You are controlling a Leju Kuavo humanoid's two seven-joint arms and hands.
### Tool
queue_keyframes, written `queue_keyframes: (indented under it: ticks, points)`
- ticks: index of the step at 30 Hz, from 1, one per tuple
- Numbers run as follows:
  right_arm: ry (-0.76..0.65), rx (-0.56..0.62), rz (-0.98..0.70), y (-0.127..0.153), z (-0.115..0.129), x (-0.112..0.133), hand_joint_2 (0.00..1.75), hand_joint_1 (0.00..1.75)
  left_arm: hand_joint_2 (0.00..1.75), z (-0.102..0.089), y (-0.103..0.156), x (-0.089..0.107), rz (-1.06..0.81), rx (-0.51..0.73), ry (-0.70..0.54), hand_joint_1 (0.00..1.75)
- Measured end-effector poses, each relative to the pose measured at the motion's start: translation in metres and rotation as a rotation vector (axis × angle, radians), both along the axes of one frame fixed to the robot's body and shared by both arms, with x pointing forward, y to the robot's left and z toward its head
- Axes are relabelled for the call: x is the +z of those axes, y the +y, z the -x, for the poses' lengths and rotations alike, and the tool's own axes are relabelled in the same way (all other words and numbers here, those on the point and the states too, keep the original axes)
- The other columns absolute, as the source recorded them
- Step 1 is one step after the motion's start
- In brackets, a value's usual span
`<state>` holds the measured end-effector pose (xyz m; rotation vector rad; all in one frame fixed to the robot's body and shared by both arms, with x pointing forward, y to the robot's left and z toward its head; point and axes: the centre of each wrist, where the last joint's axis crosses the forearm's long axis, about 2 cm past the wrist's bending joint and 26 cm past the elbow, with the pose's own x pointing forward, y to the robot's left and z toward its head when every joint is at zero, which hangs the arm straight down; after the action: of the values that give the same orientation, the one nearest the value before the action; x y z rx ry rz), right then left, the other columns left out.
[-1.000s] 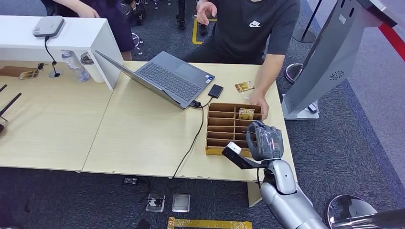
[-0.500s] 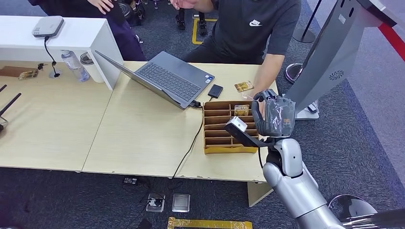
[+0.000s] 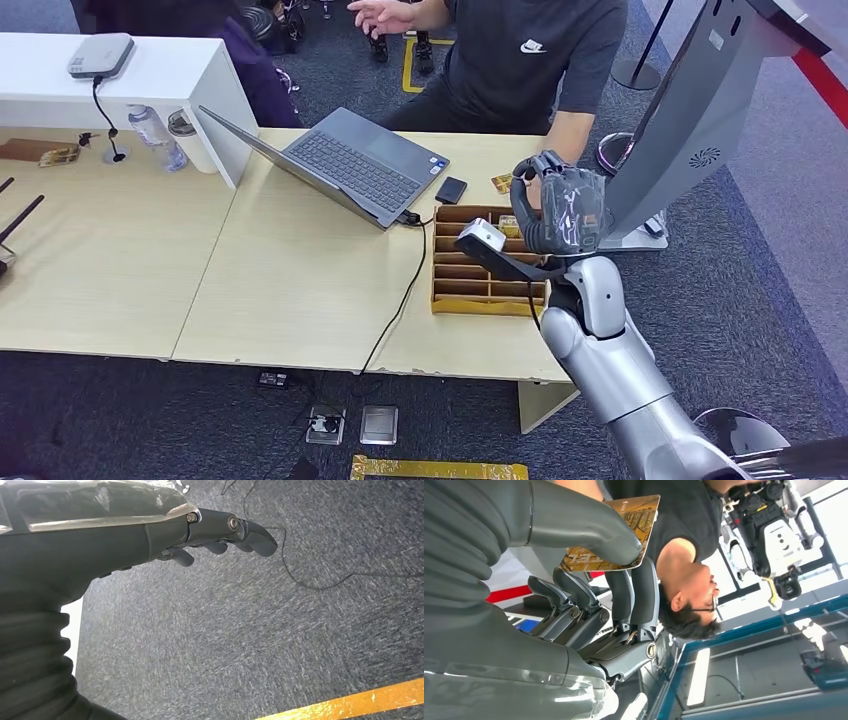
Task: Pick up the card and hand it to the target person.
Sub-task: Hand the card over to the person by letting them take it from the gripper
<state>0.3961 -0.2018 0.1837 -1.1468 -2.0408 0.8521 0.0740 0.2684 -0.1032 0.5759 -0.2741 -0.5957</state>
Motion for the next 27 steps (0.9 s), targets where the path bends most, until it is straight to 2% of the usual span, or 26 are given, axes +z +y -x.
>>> queue_keyframes:
  ticks: [13,27]
  points:
    - [0.111,-0.016,0.042,0.005,-0.017,-0.015,1.75,1.75,1.75,0.000,0.000,0.000,0.002,-0.004,-0.003,0.00]
    - [0.177,-0.026,0.074,0.008,-0.016,-0.029,1.75,1.75,1.75,0.000,0.000,0.000,0.001,0.005,0.002,0.00]
